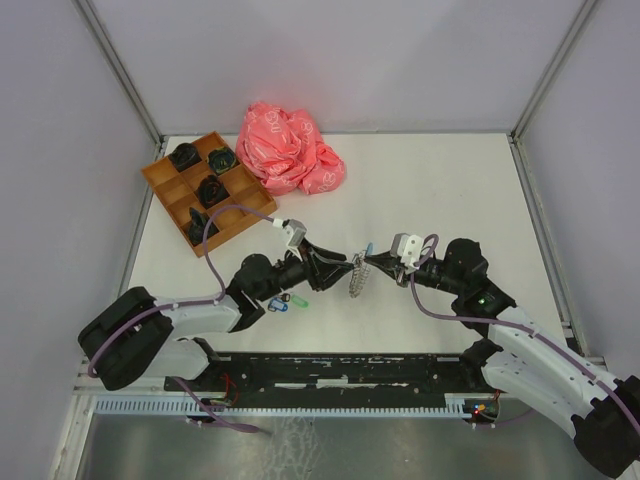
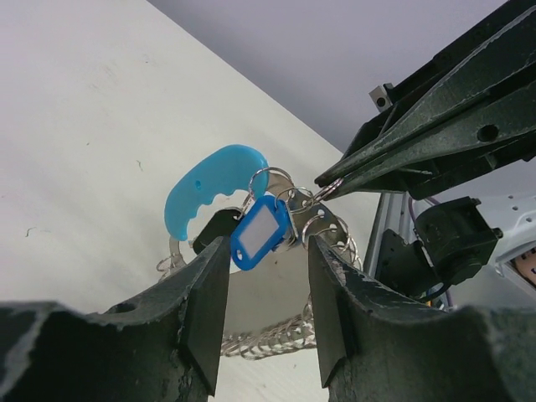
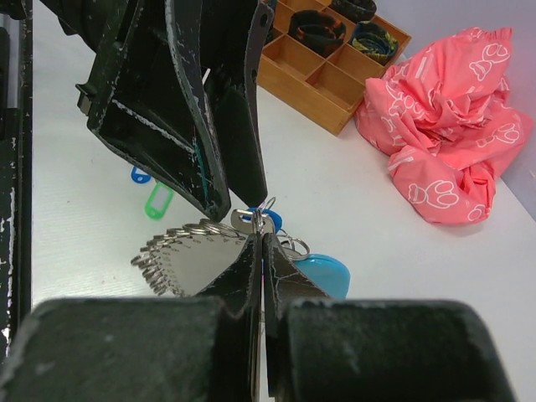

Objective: Put the keys on the keyring

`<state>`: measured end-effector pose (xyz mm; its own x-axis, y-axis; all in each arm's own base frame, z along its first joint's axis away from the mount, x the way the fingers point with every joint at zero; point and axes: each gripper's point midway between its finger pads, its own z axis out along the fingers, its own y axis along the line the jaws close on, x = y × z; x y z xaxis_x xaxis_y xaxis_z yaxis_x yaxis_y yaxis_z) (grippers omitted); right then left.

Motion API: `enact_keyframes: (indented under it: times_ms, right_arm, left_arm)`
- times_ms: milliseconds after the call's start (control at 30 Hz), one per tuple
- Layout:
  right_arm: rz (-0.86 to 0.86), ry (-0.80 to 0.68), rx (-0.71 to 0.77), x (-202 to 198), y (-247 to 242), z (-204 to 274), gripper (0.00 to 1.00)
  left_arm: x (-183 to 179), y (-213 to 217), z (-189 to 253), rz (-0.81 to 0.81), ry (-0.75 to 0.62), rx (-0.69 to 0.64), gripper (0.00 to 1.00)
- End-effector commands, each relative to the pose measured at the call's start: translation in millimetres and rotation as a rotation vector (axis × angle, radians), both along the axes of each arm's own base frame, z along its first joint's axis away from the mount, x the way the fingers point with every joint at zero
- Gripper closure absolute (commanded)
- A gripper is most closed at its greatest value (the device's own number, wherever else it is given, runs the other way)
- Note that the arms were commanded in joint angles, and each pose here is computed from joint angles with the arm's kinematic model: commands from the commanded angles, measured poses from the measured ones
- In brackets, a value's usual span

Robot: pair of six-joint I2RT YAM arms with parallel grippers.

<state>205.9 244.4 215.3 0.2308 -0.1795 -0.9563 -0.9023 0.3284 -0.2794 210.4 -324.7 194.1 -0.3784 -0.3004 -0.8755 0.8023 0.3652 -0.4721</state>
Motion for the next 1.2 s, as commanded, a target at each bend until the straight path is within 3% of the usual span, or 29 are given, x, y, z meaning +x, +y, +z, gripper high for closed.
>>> enact_keyframes:
  times_ms: [0,167,533,700,1167]
  right_arm:
    - [0.004,-0.072,0.074,2.3,2.5,28.0,0.99]
    - [0.019,-0.081,0.052,-0.4,2.1,26.2,0.99]
    - [0.125,-0.151,-0.047,-13.8,3.6,27.5,0.99]
    - [0.157,-0.158,-0.057,-18.2,4.8,27.6,1.00]
    - [0.191,-0.164,-0.054,-23.3,7.3,27.6,0.99]
  left_arm:
    - [11.1,-4.4,20.9,0.030,-0.128,-0.006,0.51]
    - [4.6,3.1,33.8,0.025,-0.212,-0.042,0.53]
    - [-13.2,9.5,22.4,-0.192,-0.474,0.054,0.59]
    - [-25.5,0.8,23.5,-0.324,-0.509,0.035,0.65]
    - [-19.1,-8.3,24.7,-0.345,-0.490,0.015,0.68]
